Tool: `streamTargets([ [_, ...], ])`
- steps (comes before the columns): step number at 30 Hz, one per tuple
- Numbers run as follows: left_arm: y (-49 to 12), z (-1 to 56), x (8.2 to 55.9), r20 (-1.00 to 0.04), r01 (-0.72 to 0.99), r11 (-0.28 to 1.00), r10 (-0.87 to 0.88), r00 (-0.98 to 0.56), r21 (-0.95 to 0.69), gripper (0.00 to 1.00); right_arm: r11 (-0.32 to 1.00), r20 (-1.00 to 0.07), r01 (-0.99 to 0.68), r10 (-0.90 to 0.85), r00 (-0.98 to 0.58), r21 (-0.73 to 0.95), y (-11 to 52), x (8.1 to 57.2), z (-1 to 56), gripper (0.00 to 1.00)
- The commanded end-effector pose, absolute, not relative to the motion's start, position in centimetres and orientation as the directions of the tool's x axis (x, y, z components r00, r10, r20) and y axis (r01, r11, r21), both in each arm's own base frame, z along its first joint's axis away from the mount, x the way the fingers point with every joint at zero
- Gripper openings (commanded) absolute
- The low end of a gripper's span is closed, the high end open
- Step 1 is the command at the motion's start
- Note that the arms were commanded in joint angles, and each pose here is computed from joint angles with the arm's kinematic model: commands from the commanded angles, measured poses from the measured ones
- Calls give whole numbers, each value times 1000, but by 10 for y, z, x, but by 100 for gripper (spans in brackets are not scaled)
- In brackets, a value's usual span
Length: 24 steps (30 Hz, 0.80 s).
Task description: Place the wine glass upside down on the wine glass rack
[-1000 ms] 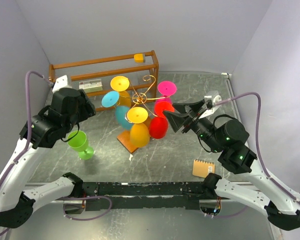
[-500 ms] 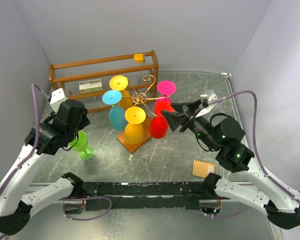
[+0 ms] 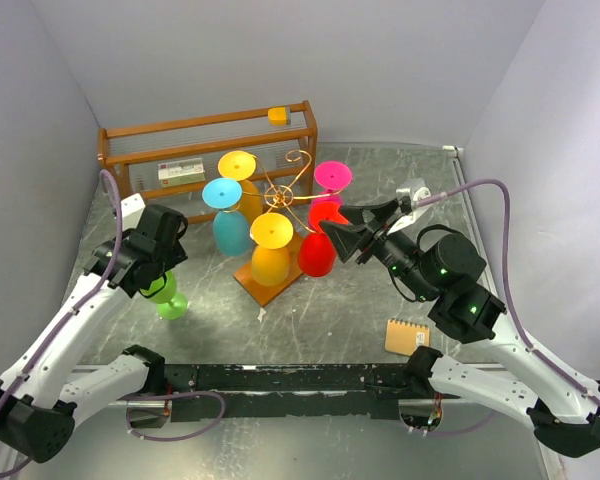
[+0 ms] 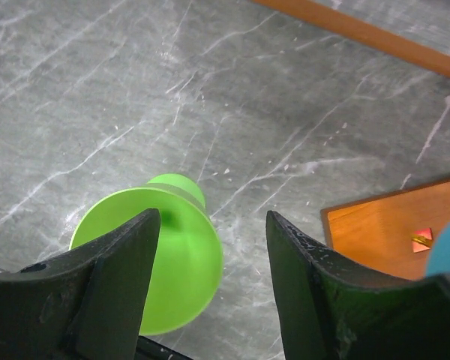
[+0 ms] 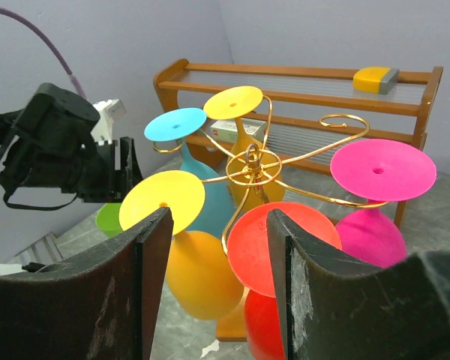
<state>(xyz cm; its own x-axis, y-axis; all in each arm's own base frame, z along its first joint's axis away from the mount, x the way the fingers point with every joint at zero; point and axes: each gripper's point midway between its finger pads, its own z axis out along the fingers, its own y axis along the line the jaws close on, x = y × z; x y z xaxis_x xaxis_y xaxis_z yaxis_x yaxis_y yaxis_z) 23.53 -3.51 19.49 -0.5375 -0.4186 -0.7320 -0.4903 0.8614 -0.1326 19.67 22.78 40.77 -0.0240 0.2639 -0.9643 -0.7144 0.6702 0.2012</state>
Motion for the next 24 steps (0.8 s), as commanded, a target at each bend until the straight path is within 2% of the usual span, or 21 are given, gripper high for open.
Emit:
streamTargets([
  [1,-36,185,246,-705,-475,862,-449,-549,-179,68,668,-957,-717,289,8,196,223,194,422,53],
  [8,-45,159,248,-635,-442,872,-467,-615,-213,56,668,-957,-717,291,9,197,223,194,421,53],
  [13,-47,146,244,-607,-440,872,-473,-639,-215,40,669,-958,-717,288,10,194,224,195,421,53],
  [21,-38,145,243,-619,-454,874,-455,-640,-173,7,667,-956,-718,292,8,198,224,194,421,53],
  [24,-33,154,243,-638,-462,871,-452,-624,-166,7,669,-956,-716,294,9,199,223,194,422,53],
])
